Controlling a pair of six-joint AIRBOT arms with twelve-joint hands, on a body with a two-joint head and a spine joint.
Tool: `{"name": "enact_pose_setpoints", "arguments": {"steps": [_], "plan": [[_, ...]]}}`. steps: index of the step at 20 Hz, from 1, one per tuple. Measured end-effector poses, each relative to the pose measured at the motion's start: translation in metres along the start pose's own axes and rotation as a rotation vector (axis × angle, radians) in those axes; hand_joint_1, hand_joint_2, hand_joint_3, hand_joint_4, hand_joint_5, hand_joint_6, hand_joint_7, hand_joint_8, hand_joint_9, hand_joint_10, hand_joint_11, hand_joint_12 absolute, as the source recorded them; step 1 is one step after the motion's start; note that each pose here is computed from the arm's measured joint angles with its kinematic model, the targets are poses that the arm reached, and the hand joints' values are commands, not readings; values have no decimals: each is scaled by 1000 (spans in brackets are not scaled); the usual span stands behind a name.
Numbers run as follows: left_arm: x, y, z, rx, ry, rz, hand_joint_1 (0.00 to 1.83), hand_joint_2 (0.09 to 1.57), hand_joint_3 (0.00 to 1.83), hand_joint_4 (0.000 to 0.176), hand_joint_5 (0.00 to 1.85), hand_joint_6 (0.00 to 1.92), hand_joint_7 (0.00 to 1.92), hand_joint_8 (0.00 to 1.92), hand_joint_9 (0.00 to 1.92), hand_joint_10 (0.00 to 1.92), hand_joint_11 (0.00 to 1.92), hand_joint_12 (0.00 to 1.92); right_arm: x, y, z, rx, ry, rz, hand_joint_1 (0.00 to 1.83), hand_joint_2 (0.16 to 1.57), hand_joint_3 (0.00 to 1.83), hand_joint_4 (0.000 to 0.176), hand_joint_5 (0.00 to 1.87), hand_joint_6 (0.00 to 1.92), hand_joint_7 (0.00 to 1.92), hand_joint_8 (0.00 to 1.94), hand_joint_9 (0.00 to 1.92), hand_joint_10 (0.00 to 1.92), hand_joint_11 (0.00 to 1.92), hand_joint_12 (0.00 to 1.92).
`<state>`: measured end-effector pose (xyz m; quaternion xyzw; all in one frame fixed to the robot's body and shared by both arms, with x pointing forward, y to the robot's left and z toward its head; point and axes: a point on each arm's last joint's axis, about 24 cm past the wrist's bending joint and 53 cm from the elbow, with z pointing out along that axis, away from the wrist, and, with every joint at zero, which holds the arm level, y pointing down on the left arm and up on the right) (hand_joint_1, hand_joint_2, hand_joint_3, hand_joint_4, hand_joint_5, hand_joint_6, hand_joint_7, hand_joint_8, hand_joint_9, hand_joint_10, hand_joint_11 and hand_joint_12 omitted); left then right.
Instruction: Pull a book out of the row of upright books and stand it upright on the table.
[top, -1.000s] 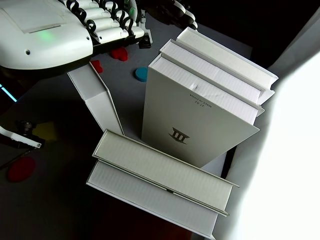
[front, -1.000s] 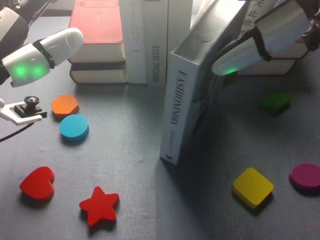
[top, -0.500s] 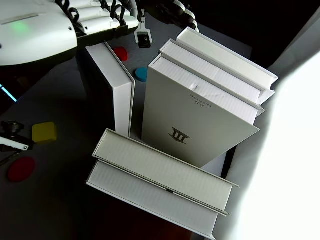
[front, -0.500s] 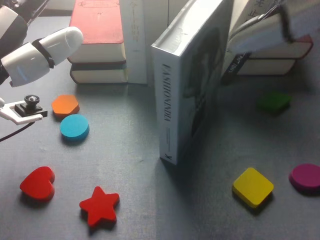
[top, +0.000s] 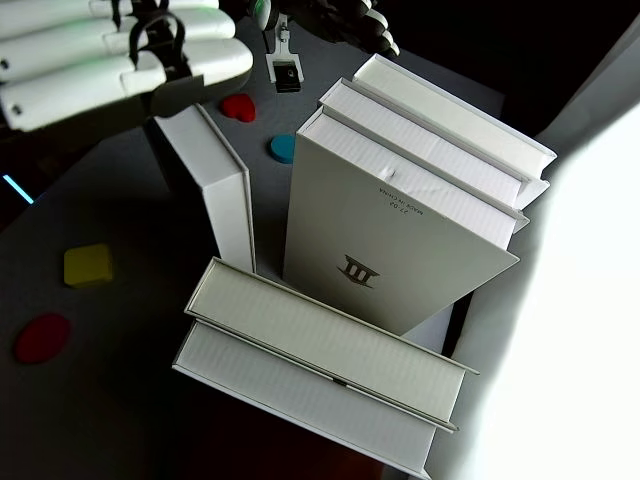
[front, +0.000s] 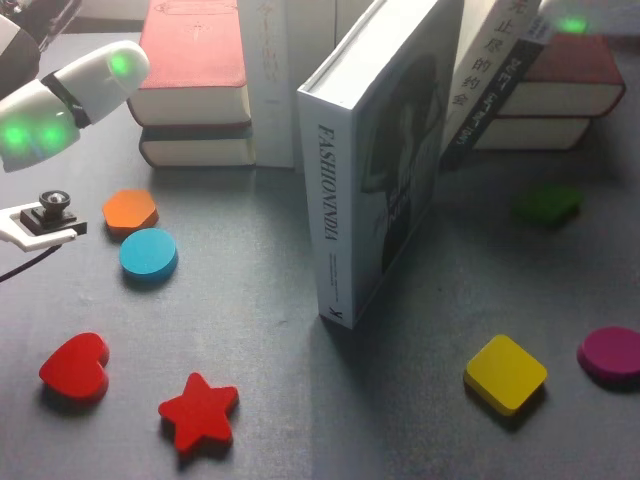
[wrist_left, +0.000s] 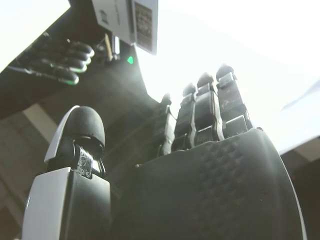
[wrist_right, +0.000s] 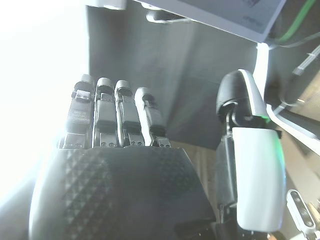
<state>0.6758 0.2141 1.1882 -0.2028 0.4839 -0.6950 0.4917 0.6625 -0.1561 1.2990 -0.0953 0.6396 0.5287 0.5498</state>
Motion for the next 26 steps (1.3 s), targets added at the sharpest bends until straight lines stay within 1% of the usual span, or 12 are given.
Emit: {"name": "enact_pose_setpoints", "arguments": {"steps": [1, 2, 6, 7, 9, 12, 14, 17, 22, 23, 25, 26], "plan": [[0, 0, -1, -2, -2, -1, 215, 1304, 1, 114, 38, 2, 0, 0, 0, 0, 0, 263, -4, -8, -6, 26, -32, 11, 446, 1244, 79, 6, 0, 0, 0, 0, 0, 0, 0, 0], [0, 0, -2, -3, -2, -1, 373, 1317, 0, 73, 37, 0, 0, 0, 0, 0, 0, 23, -7, -17, -13, 56, -56, 17, 490, 1259, 66, 7, 0, 0, 0, 0, 0, 0, 0, 0], [-2, -3, -2, 9, -7, 1, 438, 1330, 3, 53, 4, 0, 0, 0, 0, 0, 28, 13, -11, -28, -24, 96, -95, 30, 496, 1303, 38, 12, 0, 0, 0, 0, 0, 0, 0, 0], [-2, -3, -2, 9, -7, 1, 440, 1336, 6, 62, 1, 0, 0, 0, 0, 0, 5, 2, -12, -29, -30, 103, -126, 47, 497, 1305, 31, 0, 0, 0, 0, 0, 0, 0, 0, 0], [-2, -5, -5, 10, -7, 1, 430, 1371, 16, 59, 0, 0, 0, 0, 0, 0, 0, 0, -6, -37, -41, 128, -153, 47, 487, 1253, 3, 0, 0, 0, 0, 0, 0, 0, 0, 0], [-9, -7, -9, 14, -34, 5, 434, 1373, 6, 84, 0, 0, 0, 0, 0, 0, 0, 0, 11, -55, -65, 174, -189, 118, 455, 1301, 23, 0, 0, 0, 0, 0, 0, 0, 0, 0], [-9, -10, -10, 26, -40, 3, 441, 1380, 8, 73, 0, 0, 0, 0, 0, 0, 0, 0, 14, -57, -75, 177, -224, 149, 442, 1312, 26, 0, 0, 0, 0, 0, 0, 0, 0, 0], [-3, -19, -14, 56, -30, 0, 408, 1348, 0, 143, 0, 0, 0, 0, 0, 0, 0, 0, 14, -40, -92, 116, -303, 166, 454, 1311, 19, 0, 0, 0, 0, 0, 0, 0, 0, 0], [-9, -34, -18, 109, -51, 7, 353, 1387, 11, 114, 0, 0, 0, 0, 0, 0, 0, 0, 14, -29, -110, 79, -368, 175, 445, 1315, 18, 0, 0, 0, 0, 0, 0, 0, 0, 0], [-7, -34, -19, 111, -45, 8, 348, 1378, 5, 146, 0, 0, 0, 0, 0, 0, 0, 0, 13, -26, -110, 68, -374, 168, 459, 1295, 8, 0, 0, 0, 0, 0, 0, 0, 0, 0], [-5, -36, -19, 115, -45, 2, 340, 1385, 6, 160, 0, 0, 0, 0, 0, 0, 0, 0, 13, -20, -110, 49, -379, 160, 483, 1289, 5, 0, 0, 0, 0, 0, 0, 0, 0, 0], [-5, -36, -21, 118, -45, 3, 338, 1384, 5, 151, 0, 0, 0, 0, 0, 0, 0, 0, 14, -18, -109, 45, -375, 159, 514, 1260, 0, 0, 0, 0, 0, 0, 0, 0, 0, 0]]}}
